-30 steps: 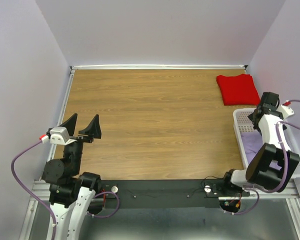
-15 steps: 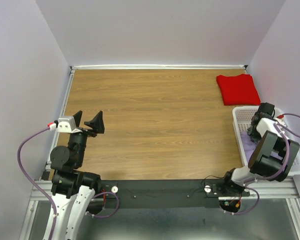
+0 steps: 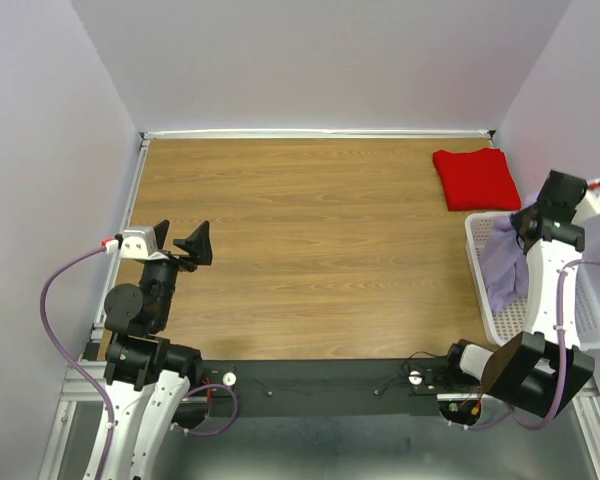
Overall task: Fold and stack the t-shirts
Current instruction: Grab the tshirt from the pile, then move the tshirt to the center of the board
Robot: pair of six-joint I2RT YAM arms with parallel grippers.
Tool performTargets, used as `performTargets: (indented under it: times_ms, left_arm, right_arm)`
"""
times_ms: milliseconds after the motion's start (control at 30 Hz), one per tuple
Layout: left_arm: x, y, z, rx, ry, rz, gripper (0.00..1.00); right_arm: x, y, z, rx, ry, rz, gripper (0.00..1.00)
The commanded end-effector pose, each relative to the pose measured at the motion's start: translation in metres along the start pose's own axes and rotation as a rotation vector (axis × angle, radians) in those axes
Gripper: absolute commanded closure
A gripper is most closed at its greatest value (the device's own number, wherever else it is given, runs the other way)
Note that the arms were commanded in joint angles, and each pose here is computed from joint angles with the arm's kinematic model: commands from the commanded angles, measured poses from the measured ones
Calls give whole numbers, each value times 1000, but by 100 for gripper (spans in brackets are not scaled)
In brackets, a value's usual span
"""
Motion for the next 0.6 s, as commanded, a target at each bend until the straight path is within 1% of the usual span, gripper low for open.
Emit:
performTargets:
  times_ms: [0, 33, 67, 100, 133, 167, 200, 233, 267, 333, 367, 400, 467, 500, 533, 567]
  left_arm:
    - [-1, 6, -4, 1, -23, -15, 5]
    - [-1, 6, -4, -1, -22, -15, 5]
    - [-1, 6, -4, -1, -22, -15, 5]
    - [-1, 7, -4, -1, -22, -17, 5]
    - [-1, 6, -3, 0, -20, -14, 5]
    - [-1, 6, -3, -1, -20, -15, 5]
    - [-1, 6, -3, 0, -20, -15, 5]
    - [-1, 6, -2, 0, -15, -14, 5]
    - [-1, 7, -3, 0, -17, -17, 5]
    - [-1, 6, -3, 0, -19, -17, 5]
    - [-1, 7, -2, 0, -14, -18, 5]
    - [-1, 6, -2, 0, -16, -16, 5]
    - [0, 7, -1, -2, -10, -20, 5]
    - [0, 7, -1, -1, -10, -18, 5]
    - [0, 7, -1, -1, -7, -19, 5]
    - [0, 7, -1, -1, -4, -21, 5]
  right_arm:
    - [43, 35, 55, 109, 180, -95, 100]
    - [53, 42, 67, 127, 219, -112, 99]
    - [71, 50, 91, 157, 293, -136, 99]
    - [86, 55, 104, 172, 342, -154, 99]
    - [94, 54, 119, 197, 388, -146, 99]
    - [118, 54, 144, 222, 481, -154, 99]
    - [129, 52, 156, 242, 526, -149, 99]
    - [132, 42, 171, 274, 576, -107, 99]
    - [142, 36, 184, 287, 622, -92, 99]
    - [176, 16, 216, 340, 763, -55, 99]
    - [179, 3, 229, 368, 795, -25, 99]
    - [195, -20, 251, 410, 878, 30, 99]
    - [210, -47, 273, 452, 957, 90, 99]
    - [229, -72, 284, 492, 1017, 134, 99]
    - [244, -80, 296, 508, 1060, 130, 99]
    - [249, -94, 304, 531, 1077, 142, 99]
Point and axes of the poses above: each gripper's point midway between its finger pads, its own x axis back along the fingers, its own z axis along the line the jaws close on, y = z × x, the point moved 3 cm from there along x, back along the fingers, and after that the axes turned 5 degrees about -x, right-handed, at the moved point
